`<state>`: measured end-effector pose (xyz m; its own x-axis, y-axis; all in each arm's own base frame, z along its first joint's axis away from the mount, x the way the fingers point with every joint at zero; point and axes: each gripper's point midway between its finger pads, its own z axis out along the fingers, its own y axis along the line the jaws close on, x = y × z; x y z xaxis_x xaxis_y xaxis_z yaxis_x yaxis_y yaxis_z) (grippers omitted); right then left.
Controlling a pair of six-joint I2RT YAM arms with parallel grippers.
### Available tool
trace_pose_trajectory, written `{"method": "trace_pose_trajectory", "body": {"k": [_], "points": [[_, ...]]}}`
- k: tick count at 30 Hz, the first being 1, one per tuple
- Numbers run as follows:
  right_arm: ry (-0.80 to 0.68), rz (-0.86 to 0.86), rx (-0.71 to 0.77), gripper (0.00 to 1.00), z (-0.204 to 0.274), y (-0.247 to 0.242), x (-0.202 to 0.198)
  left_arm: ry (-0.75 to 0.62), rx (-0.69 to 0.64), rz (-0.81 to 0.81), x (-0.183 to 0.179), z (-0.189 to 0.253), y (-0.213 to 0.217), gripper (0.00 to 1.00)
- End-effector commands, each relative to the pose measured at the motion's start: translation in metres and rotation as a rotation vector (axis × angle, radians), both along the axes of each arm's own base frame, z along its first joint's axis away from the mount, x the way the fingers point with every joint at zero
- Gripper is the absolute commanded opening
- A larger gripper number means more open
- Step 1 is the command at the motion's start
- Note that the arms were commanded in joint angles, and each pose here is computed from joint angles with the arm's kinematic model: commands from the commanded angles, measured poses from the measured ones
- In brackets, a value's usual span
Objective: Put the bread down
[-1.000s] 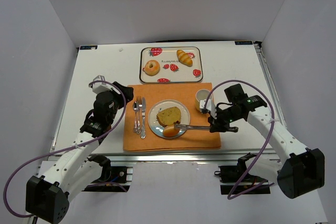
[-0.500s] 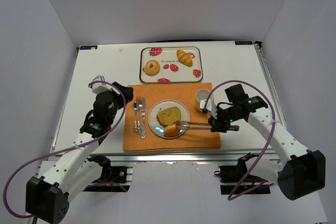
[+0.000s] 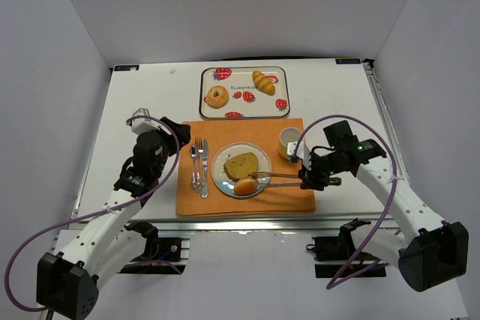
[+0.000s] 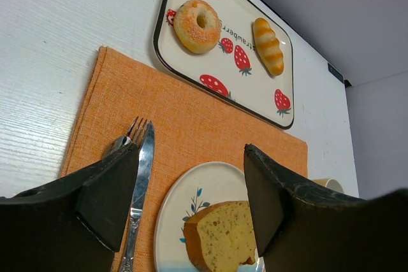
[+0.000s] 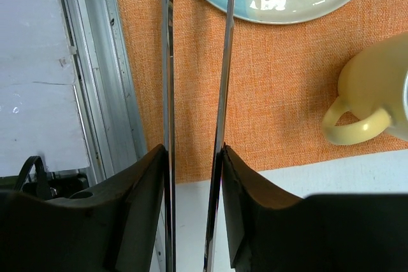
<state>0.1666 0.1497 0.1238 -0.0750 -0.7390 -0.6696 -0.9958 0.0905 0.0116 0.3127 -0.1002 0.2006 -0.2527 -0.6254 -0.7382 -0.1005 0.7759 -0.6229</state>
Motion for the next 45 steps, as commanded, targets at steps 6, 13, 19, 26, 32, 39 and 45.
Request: {"method": "trace_pose_trajectory", "body": {"k": [6,13,19,26,32,39,45], "points": [[-0.078,0.004,0.092,0.43,0.038,0.013,0.008,-0.014,-0.011,-0.007,-0.001,0.002,0.0,0.76],[-0.14,-0.021,0.151,0.42,0.066,0.024,0.025,-0.015,-0.011,-0.011,0.0,0.003,-0.001,0.76],[-0.162,-0.032,0.162,0.4,0.074,0.027,0.034,-0.017,-0.01,-0.009,0.001,0.004,-0.001,0.76],[-0.217,-0.091,0.23,0.36,0.102,0.036,0.053,-0.015,-0.01,-0.008,0.0,0.003,0.0,0.75],[-0.239,-0.161,0.273,0.33,0.12,0.035,0.072,-0.02,-0.011,-0.011,0.0,0.005,-0.001,0.67],[-0.207,-0.444,0.331,0.26,0.135,-0.007,0.128,-0.02,-0.015,-0.029,-0.001,0.004,-0.004,0.43],[-0.09,-0.919,0.351,0.16,0.101,-0.106,0.197,-0.031,-0.024,-0.139,0.004,0.007,-0.026,0.09]]}}
